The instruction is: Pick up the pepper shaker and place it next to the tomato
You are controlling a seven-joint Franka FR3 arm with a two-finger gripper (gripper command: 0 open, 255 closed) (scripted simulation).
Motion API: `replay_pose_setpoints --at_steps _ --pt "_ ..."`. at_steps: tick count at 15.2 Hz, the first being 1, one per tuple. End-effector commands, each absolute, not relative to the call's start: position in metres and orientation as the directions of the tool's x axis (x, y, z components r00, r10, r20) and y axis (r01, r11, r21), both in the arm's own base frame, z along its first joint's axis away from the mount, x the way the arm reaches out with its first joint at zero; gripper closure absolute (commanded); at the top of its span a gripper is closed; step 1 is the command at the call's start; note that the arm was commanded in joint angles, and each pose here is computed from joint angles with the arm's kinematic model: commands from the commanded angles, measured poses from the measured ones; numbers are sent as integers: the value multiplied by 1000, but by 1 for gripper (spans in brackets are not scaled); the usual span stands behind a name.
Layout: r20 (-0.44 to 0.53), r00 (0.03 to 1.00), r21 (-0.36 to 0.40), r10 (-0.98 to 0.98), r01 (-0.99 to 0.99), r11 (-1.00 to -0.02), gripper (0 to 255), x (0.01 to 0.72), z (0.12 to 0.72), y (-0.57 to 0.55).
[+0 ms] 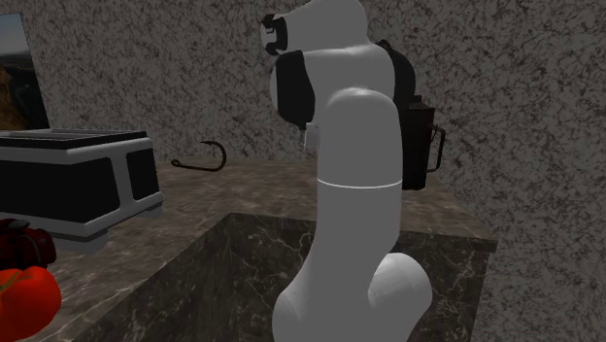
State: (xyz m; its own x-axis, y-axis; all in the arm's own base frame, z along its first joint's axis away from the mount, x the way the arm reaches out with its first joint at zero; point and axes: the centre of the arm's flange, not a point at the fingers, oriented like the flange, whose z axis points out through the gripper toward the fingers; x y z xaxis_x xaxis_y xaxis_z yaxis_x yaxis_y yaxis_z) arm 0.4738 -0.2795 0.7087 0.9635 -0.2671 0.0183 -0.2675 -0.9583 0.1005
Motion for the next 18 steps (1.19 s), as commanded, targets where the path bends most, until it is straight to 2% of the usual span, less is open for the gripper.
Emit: replay_pose_setpoints --at_steps 1,11,18 --pt "18 964 100 -267 -267 -958 255 473 718 -280" --pt "18 964 100 -267 -267 -958 255 473 767 -280" --pt "18 964 100 -267 -267 -958 255 449 767 -191"
